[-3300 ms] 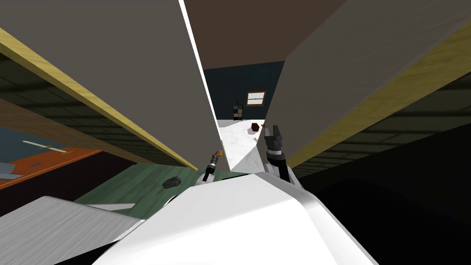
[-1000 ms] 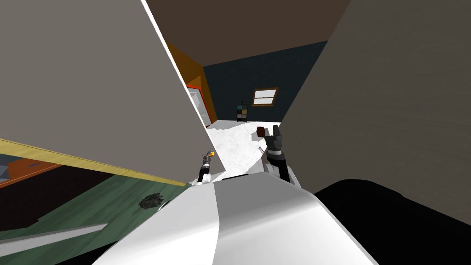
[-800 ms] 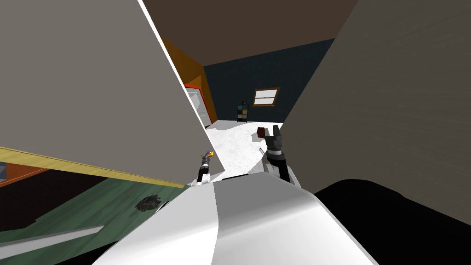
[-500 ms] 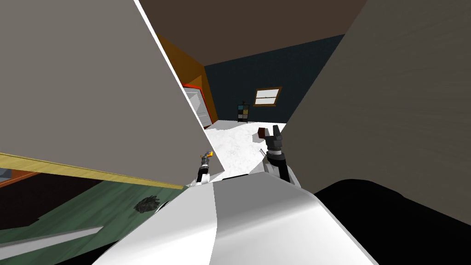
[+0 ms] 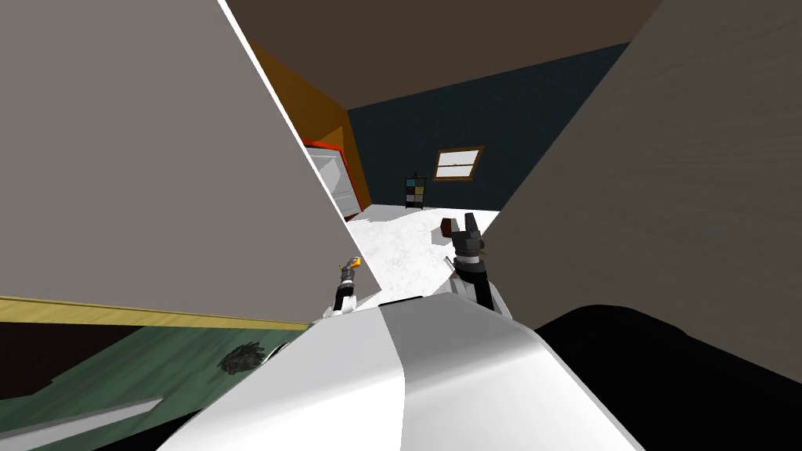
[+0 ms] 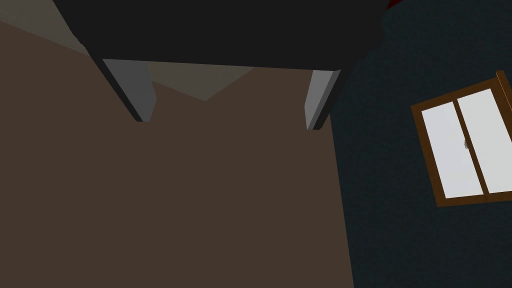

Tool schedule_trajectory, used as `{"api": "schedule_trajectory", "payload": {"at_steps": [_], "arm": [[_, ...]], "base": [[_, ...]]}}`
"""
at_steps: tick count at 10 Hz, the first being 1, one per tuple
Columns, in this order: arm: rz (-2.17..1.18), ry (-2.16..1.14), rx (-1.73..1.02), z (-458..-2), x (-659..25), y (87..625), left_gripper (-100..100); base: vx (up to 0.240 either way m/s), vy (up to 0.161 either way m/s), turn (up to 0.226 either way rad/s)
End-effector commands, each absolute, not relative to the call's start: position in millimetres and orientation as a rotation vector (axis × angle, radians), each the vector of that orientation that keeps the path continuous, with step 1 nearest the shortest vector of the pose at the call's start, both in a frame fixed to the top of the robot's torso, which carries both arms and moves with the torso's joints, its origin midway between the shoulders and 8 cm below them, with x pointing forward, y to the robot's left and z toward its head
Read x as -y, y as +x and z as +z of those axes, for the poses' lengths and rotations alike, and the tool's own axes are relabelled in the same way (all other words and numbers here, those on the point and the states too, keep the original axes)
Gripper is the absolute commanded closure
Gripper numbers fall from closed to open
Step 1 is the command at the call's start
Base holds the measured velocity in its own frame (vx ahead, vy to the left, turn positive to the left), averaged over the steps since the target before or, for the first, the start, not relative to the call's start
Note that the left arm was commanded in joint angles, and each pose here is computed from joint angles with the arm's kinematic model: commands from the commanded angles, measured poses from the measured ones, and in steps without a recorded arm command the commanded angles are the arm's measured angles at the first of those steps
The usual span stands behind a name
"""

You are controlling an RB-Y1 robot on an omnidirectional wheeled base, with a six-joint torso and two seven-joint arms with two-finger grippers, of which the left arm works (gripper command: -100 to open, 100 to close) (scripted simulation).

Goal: Push the door open

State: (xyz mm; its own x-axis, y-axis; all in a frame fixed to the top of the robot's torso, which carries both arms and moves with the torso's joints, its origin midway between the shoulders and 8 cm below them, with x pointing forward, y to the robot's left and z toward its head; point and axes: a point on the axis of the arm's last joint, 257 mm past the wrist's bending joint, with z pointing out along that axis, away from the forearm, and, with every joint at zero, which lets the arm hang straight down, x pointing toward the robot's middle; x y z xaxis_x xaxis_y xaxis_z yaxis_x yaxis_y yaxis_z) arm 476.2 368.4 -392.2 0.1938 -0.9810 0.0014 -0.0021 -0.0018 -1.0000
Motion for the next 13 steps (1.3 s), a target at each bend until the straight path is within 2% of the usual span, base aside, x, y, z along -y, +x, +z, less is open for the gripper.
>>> {"api": "schedule_trajectory", "payload": {"at_steps": [1,13], "arm": [[-1.042,-1.308,-1.047,-391.9,-379.3,474.3,100],[-0.902,-1.376,-0.903,-391.6,-450.4,446.9,100]], "base": [[0.130,0.009,0.043],[0.190,-0.035,0.050]]}}
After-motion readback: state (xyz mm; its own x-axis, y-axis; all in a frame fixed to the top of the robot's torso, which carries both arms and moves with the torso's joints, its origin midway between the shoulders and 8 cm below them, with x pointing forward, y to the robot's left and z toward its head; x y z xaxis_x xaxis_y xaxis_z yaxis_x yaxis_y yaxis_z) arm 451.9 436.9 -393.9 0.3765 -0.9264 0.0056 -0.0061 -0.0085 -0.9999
